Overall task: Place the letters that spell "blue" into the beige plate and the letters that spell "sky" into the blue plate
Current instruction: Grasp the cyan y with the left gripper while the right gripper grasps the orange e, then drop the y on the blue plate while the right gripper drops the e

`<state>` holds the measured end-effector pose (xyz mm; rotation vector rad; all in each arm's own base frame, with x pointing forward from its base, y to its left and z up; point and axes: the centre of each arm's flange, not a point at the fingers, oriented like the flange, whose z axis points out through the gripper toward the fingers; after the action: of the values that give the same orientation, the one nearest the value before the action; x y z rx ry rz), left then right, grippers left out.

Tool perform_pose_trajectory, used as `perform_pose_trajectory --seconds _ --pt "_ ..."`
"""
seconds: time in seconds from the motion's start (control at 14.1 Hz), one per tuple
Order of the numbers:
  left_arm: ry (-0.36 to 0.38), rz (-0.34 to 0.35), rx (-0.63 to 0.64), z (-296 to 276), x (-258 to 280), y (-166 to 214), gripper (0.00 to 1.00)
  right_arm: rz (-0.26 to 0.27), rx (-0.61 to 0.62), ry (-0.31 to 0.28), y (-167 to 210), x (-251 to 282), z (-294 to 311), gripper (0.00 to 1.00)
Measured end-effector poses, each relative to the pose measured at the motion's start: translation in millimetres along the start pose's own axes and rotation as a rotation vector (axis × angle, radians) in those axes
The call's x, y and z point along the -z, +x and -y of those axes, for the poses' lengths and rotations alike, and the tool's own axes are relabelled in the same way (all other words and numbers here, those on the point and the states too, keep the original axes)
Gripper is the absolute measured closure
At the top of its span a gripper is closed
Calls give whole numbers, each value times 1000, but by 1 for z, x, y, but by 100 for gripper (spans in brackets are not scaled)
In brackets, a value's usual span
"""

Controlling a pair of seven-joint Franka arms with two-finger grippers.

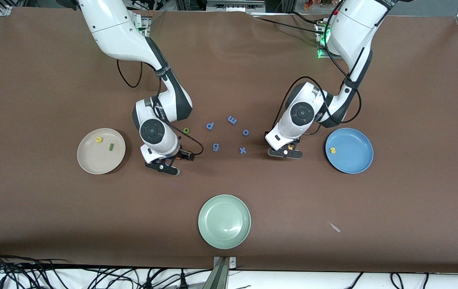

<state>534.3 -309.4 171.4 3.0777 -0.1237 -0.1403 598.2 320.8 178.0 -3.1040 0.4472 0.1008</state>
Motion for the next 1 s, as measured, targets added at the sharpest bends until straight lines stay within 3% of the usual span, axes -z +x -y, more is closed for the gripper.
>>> perform_pose_trajectory --seconds 0.14,0.21,0.28,0.36,0.43,0.71,1.0 --pt "0 0 0 0 0 0 45 4 -8 10 -1 -1 1 38" --pt "0 -1 1 0 1 0 52 5 -10 11 0 -1 1 46" --pt "0 -3 2 1 2 1 62 5 -12 12 1 -1 0 47" --pt "1 -4 2 2 2 1 74 4 -13 13 1 0 0 56" --pt "0 -5 2 1 2 1 75 4 -14 14 2 1 -1 61" --pt "-1 -8 4 2 4 3 84 5 -17 16 2 1 -1 71" --pt "1 -11 -5 48 38 21 87 1 -16 20 6 6 -1 71"
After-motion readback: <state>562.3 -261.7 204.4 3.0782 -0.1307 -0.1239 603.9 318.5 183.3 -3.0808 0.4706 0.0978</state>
